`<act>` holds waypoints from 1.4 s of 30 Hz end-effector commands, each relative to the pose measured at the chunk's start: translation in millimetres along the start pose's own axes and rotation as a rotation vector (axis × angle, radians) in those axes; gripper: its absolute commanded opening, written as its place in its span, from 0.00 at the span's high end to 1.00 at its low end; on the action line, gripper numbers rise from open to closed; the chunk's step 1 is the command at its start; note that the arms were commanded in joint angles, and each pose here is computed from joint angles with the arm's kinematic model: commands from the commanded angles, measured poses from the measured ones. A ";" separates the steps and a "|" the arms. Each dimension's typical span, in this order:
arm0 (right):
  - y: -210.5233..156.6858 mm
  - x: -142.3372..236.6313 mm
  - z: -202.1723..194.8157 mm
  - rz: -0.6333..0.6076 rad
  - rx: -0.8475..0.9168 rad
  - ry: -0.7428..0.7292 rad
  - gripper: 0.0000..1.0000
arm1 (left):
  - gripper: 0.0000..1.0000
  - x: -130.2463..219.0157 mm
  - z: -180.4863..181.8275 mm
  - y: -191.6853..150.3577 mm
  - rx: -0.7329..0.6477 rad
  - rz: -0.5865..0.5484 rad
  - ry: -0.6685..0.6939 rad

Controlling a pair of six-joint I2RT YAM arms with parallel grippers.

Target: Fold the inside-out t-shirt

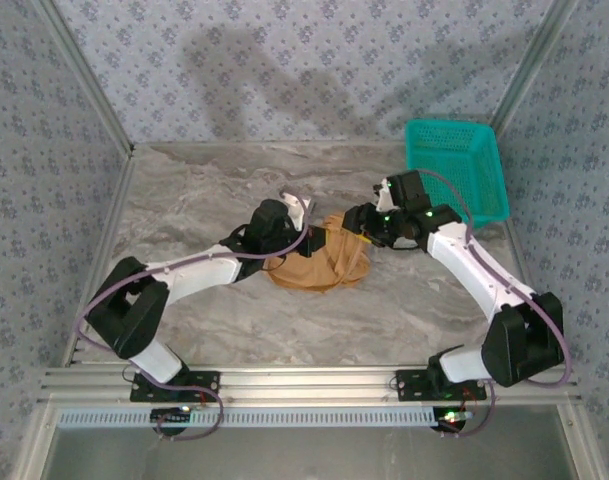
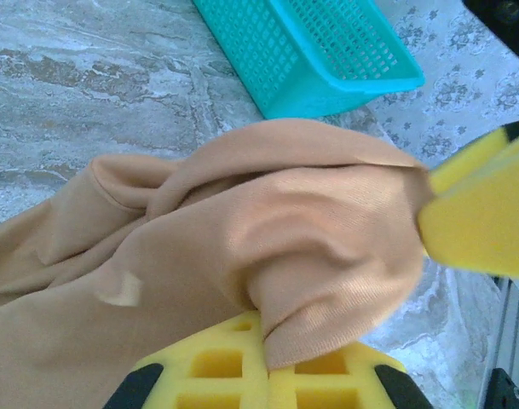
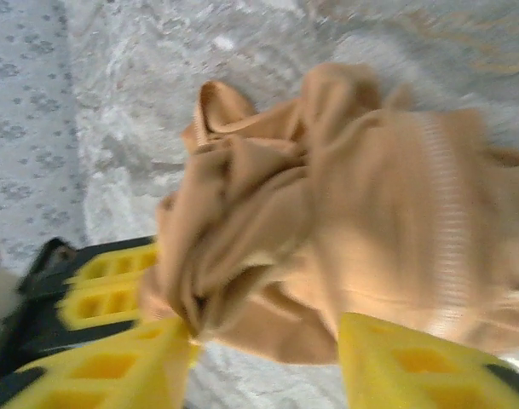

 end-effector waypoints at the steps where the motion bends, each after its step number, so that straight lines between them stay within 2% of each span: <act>1: -8.9 7.4 -22.7 -0.008 -0.004 -0.102 0.45 | 1.00 21.1 -9.3 15.5 -0.015 -0.058 0.005; 9: -6.3 -23.9 -12.6 0.013 0.002 -0.021 0.41 | 1.00 26.6 -14.5 21.0 -0.019 -0.068 -0.012; 13: 1.1 -46.8 -5.0 0.016 0.011 -0.034 0.40 | 1.00 28.4 -16.4 22.0 -0.022 -0.063 -0.020; 14: 3.3 -53.5 -6.1 0.016 0.009 -0.047 0.44 | 1.00 29.4 -17.2 23.1 -0.022 -0.067 -0.021; 15: 6.2 -62.0 -10.3 0.017 0.002 -0.076 0.61 | 1.00 32.1 -19.2 26.9 -0.027 -0.076 -0.025; 16: 8.2 -70.2 -17.5 0.019 -0.008 -0.113 0.83 | 1.00 37.0 -21.1 34.6 -0.032 -0.091 -0.024; 17: 9.5 -75.3 -25.8 0.019 -0.021 -0.153 1.00 | 1.00 43.5 -22.2 43.7 -0.037 -0.106 -0.019; 22: 5.0 -77.1 -92.0 -0.027 -0.099 -0.406 1.00 | 1.00 109.1 -28.7 108.4 -0.074 -0.280 0.060; 25: -8.1 -71.4 -123.2 -0.019 -0.121 -0.511 1.00 | 1.00 141.2 -26.8 120.9 -0.079 -0.367 0.112; 27: -18.9 -70.3 -136.5 -0.010 -0.120 -0.555 1.00 | 1.00 148.3 -22.4 114.9 -0.065 -0.382 0.124; 30: -31.1 -71.5 -145.6 0.008 -0.118 -0.575 1.00 | 1.00 139.8 -11.5 91.4 -0.015 -0.377 0.103; 34: -39.5 -65.6 -124.8 0.033 -0.066 -0.541 1.00 | 1.00 119.0 2.8 49.2 0.065 -0.319 0.049; 35: -41.5 -62.0 -114.5 0.035 -0.037 -0.516 0.93 | 1.00 115.3 5.2 38.5 0.074 -0.297 0.049; 37: -45.6 -50.4 -89.9 0.017 0.029 -0.473 0.68 | 1.00 107.6 -0.5 19.6 0.062 -0.258 0.034; 40: -51.3 -30.2 -55.9 -0.025 0.103 -0.427 0.55 | 1.00 94.2 -11.2 -8.7 0.022 -0.174 0.019; 42: -52.6 -22.9 -39.0 -0.053 0.120 -0.385 0.53 | 1.00 87.6 -12.8 -25.4 0.012 -0.124 0.020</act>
Point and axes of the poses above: each hand's point on the last joint's axis, 136 mm out from that joint toward the fingers, its own x axis back along the fingers, its own z axis along the line the jaws close on, y = z × x, the point moved 9 cm from there along x, back along the fingers, and after that the axes turned 8 degrees about -x, right-handed, at the moved point
